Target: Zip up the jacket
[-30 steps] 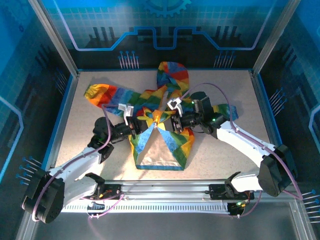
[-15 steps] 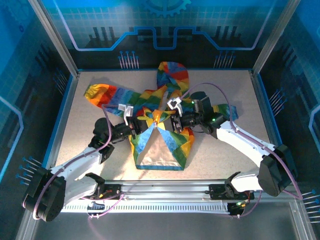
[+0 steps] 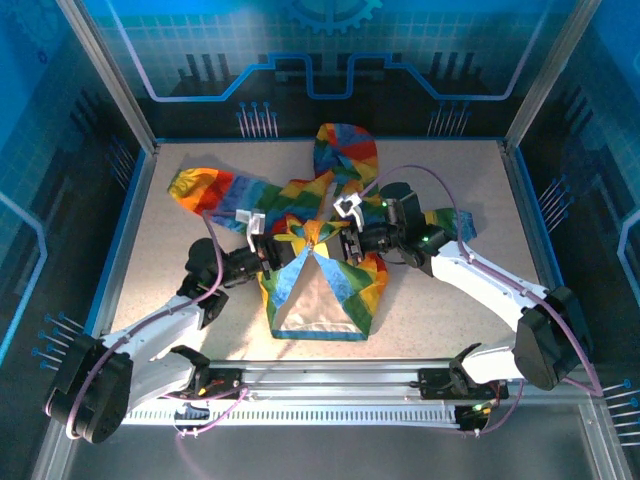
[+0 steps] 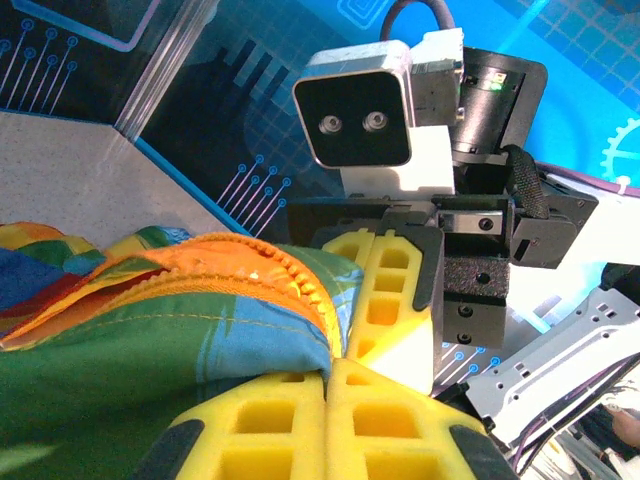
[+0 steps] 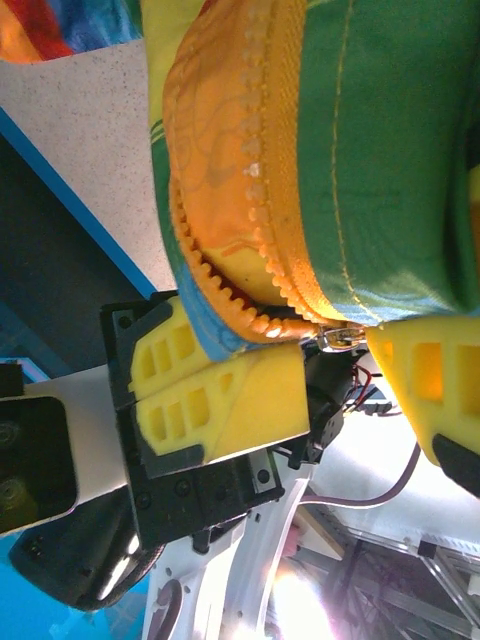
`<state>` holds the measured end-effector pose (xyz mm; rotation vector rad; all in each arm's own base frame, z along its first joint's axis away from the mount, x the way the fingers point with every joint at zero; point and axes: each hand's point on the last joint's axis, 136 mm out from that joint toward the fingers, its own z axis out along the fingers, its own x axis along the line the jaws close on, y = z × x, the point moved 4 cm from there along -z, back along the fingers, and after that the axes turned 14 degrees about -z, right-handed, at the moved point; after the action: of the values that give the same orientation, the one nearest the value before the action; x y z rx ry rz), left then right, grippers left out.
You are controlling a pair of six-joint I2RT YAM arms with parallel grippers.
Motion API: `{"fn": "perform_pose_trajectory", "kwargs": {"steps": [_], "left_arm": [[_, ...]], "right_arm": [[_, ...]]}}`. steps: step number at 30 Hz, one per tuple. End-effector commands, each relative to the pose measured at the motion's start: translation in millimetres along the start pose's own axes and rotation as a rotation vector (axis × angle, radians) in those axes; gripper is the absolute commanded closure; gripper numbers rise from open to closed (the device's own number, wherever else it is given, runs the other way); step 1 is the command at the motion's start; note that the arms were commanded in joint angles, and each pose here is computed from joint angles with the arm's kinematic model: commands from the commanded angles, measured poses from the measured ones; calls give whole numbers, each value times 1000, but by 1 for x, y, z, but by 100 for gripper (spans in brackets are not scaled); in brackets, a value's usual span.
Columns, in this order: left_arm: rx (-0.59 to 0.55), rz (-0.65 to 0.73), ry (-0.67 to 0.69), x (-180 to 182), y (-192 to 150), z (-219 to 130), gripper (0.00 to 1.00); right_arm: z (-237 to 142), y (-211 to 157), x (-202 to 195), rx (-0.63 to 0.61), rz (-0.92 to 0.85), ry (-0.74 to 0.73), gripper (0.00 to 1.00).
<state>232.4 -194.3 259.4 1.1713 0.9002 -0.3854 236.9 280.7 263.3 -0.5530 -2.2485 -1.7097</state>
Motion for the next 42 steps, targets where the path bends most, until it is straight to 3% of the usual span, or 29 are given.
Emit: {"fn": "perform_pose_trajectory", "kwargs": {"steps": [1,26,42], "left_arm": [[9,11,-41,-6,-3,0,100],[102,-42,10,-8,-13,-3,100],[222,-176,160,4,-29,-10,100]], "right_arm": [[-2,7,-2,-29,-24,-7,100],[-1,6,-10,-47,-4,-57,100],[2,-2,-19,-63,66,-85,100]]}}
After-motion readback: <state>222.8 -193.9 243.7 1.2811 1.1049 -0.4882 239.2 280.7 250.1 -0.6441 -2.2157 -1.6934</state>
